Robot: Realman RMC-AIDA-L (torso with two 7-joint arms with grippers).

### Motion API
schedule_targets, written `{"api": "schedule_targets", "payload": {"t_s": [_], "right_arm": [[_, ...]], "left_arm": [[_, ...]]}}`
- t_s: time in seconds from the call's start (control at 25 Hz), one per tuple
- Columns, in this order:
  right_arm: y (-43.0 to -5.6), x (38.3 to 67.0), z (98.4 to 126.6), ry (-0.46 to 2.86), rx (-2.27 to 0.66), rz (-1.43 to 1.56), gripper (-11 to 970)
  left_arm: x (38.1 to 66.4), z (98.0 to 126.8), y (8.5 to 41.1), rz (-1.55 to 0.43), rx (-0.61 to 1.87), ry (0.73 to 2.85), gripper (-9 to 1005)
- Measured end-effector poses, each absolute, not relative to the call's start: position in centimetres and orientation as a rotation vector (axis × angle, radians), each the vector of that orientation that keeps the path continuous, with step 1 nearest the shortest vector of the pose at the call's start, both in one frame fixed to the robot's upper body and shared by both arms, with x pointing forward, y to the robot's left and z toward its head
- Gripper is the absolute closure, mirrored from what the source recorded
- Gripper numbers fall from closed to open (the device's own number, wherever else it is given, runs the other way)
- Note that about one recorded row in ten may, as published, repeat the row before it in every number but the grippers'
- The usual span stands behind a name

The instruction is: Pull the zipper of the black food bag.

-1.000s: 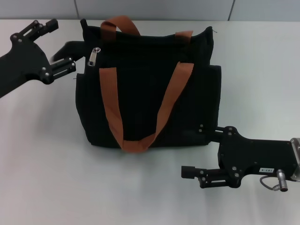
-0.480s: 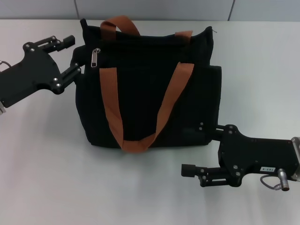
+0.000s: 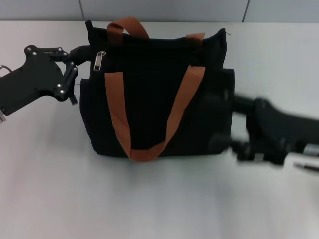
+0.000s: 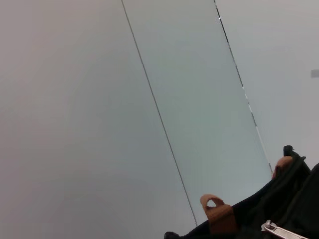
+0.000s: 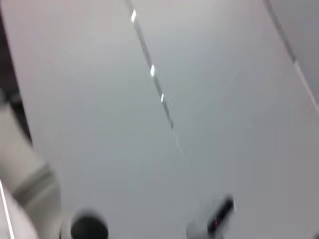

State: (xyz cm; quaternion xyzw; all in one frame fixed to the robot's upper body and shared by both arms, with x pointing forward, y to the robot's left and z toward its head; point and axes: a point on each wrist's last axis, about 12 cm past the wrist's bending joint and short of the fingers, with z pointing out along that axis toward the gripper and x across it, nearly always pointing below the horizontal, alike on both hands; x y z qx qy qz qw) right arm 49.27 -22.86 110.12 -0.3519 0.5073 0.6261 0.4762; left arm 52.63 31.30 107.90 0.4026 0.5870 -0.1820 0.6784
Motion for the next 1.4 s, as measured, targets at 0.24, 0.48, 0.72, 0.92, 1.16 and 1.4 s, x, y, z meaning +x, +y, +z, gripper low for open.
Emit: {"api": "schedule_targets", "payload": {"t_s": [0.24, 0.48, 0.72, 0.92, 1.16, 1.4], "right_arm": [[-21.4, 52.7, 113.7, 1.295, -0.778, 1.723, 167], [-19.0, 57.0, 117.0, 1.513, -0.718, 1.806, 177], [-16.5, 60.4, 119.3, 1.735, -0.675, 1.783, 188], [-14.8, 61.6, 119.7, 1.908, -0.673, 1.736, 196], [-13.4, 62.1, 119.6, 2.024, -0.674, 1.692, 206], [-12.0, 62.3, 119.5, 2.083, -0.696, 1.658, 216]], "left_arm": [[52.4, 107.8, 31.2, -0.413, 0.904, 1.309, 964], [52.4, 107.8, 31.2, -0.408, 0.901, 1.301, 972], [52.3, 108.1, 31.0, -0.418, 0.897, 1.266, 972], [52.2, 108.2, 31.0, -0.422, 0.869, 1.258, 973], [52.2, 108.1, 30.9, -0.428, 0.867, 1.258, 973], [52.1, 108.0, 30.8, -0.422, 0.868, 1.253, 973]]}}
